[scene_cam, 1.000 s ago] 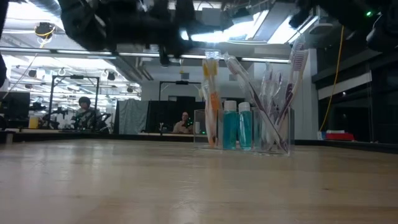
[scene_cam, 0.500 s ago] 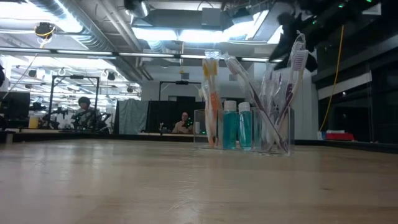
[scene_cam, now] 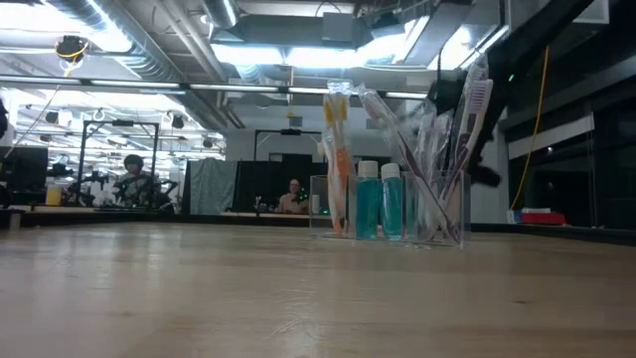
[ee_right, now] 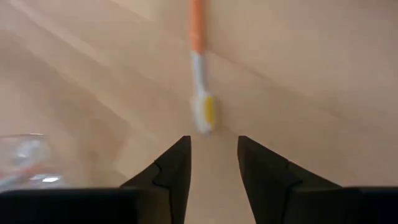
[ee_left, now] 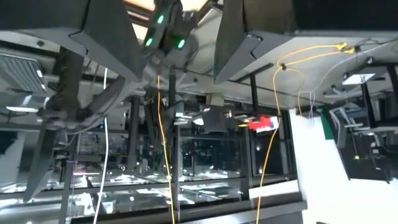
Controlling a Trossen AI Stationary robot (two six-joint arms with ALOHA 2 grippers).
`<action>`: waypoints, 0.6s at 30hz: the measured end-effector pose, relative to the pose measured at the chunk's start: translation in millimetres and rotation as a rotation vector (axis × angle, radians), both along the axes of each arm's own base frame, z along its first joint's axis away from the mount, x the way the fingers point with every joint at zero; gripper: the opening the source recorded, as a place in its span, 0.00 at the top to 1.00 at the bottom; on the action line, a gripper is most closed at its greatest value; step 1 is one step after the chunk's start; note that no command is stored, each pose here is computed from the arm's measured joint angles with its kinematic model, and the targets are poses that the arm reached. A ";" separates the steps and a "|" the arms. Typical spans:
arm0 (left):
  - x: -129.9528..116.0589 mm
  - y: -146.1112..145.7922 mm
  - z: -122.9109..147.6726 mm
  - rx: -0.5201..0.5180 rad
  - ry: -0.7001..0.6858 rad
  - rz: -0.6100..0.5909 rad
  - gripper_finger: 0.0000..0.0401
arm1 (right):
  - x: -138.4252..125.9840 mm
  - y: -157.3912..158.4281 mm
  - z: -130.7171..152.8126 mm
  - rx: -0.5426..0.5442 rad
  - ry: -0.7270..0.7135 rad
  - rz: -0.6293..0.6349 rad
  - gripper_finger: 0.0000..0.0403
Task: Pick & Place toothbrushing station
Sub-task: Put the orange toothbrush into the transparent organizer
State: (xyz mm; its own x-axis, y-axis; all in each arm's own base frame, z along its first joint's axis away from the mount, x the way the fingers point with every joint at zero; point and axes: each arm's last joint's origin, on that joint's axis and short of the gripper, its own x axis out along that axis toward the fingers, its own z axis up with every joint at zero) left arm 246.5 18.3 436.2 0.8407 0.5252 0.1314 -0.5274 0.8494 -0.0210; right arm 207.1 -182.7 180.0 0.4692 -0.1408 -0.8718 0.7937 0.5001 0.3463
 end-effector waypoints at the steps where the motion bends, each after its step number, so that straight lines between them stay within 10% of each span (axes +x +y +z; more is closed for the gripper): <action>1: 0.8 -0.2 2.2 -0.002 -0.006 -0.004 0.52 | 0.5 -2.8 -8.4 0.019 0.025 0.002 0.67; 18: 7.0 -0.2 8.6 -0.028 -0.022 -0.015 0.52 | 14.9 -18.6 -43.6 0.043 -0.025 0.090 0.67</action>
